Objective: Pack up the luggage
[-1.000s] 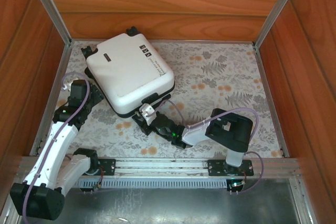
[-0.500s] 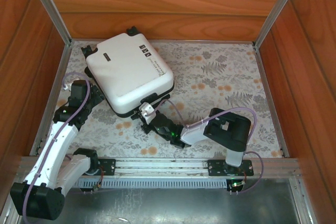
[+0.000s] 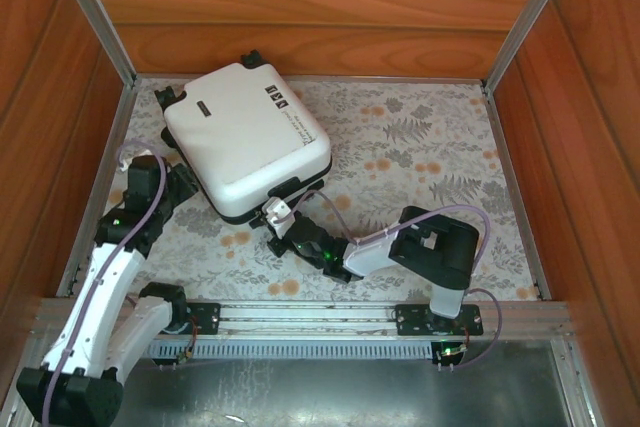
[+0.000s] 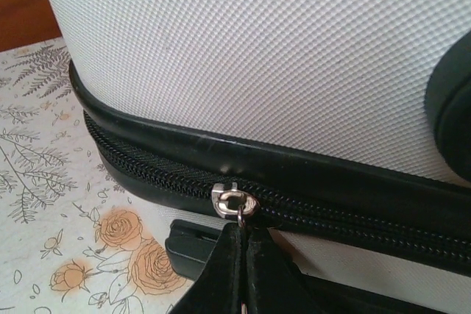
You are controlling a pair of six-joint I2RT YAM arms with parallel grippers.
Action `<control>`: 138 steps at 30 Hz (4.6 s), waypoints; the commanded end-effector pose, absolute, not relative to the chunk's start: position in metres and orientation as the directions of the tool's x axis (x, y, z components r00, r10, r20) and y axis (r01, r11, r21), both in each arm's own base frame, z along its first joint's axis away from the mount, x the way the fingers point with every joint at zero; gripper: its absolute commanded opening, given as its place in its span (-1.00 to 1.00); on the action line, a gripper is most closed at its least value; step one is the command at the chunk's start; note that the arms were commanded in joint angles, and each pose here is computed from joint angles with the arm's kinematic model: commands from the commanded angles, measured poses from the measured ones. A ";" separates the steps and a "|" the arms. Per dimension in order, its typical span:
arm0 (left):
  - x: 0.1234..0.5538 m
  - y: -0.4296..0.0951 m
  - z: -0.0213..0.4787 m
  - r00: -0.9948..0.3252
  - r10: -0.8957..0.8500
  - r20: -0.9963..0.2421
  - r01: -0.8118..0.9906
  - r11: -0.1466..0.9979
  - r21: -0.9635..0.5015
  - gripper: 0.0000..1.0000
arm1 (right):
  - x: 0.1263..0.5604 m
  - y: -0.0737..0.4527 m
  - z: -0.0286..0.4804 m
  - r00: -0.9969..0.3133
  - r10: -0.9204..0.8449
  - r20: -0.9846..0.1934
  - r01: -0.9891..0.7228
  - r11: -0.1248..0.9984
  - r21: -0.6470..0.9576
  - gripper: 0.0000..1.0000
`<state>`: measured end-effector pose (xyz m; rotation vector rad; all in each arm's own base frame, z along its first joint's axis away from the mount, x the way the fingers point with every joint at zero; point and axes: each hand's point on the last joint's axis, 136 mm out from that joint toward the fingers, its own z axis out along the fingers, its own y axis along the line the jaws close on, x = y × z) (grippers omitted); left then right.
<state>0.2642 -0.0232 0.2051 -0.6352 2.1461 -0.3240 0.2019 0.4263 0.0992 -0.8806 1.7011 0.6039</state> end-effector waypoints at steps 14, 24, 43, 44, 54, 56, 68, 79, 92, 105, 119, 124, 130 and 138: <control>0.309 -0.122 0.268 -0.598 -0.291 -0.746 0.058 0.913 -0.403 0.28 | 0.220 0.408 0.119 -0.191 -0.329 -0.925 -0.719 0.688 -0.096 -1.00; 0.327 -0.122 0.201 -0.707 -0.290 -0.645 -0.079 0.939 -0.335 0.26 | 0.235 0.383 0.123 -0.293 -0.307 -0.906 -0.636 0.770 -0.055 -1.00; 0.324 -0.098 0.134 -0.796 -0.278 -0.537 -0.211 0.960 -0.185 0.26 | 0.263 0.303 0.111 -0.473 -0.202 -0.858 -0.487 0.871 0.064 -1.00; 0.324 -0.099 0.130 -0.802 -0.275 -0.530 -0.211 0.961 -0.180 0.26 | 0.263 0.303 0.110 -0.469 -0.210 -0.858 -0.495 0.867 0.058 -1.00; 0.326 -0.103 0.102 -0.849 -0.256 -0.463 -0.213 0.966 -0.144 0.26 | 0.254 0.316 0.117 -0.294 -0.137 -0.946 -0.622 0.779 0.080 -1.00; 0.326 -0.103 0.099 -0.853 -0.252 -0.457 -0.213 0.968 -0.137 0.26 | 0.253 0.319 0.119 -0.283 -0.141 -0.949 -0.633 0.771 0.074 -1.00; 0.321 -0.097 0.081 -0.874 -0.244 -0.421 -0.224 0.970 -0.098 0.26 | 0.272 0.298 0.116 -0.346 -0.138 -0.928 -0.538 0.840 0.075 -1.00; 0.320 -0.095 0.072 -0.885 -0.234 -0.401 -0.222 0.972 -0.077 0.24 | 0.295 0.273 0.116 -0.451 -0.048 -0.891 -0.376 0.916 0.141 -1.00; 0.317 -0.092 0.070 -0.886 -0.225 -0.404 -0.220 0.974 -0.061 0.23 | 0.327 0.227 0.103 -0.567 -0.088 -0.819 -0.337 0.932 0.133 -1.00; 0.314 -0.095 0.070 -0.897 -0.197 -0.395 -0.185 0.980 -0.069 0.23 | 0.357 0.182 0.093 -0.719 -0.122 -0.684 -0.346 0.916 0.200 -1.00; 0.310 -0.094 0.071 -0.900 -0.167 -0.403 -0.156 0.986 -0.060 0.23 | 0.409 0.163 0.098 -0.666 -0.118 -0.737 -0.344 0.925 0.164 -1.00; 0.309 -0.095 0.071 -0.901 -0.163 -0.401 -0.151 0.987 -0.062 0.22 | 0.429 0.156 0.096 -0.690 -0.086 -0.718 -0.301 0.937 0.177 -1.00; 0.309 -0.094 0.070 -0.902 -0.157 -0.403 -0.150 0.987 -0.049 0.22 | 0.450 0.155 0.109 -0.676 -0.051 -0.735 -0.285 0.938 0.197 -1.00; 0.310 -0.095 0.066 -0.908 -0.146 -0.394 -0.143 0.989 -0.036 0.22 | 0.472 0.168 0.119 -0.672 -0.077 -0.737 -0.343 0.914 0.218 -1.00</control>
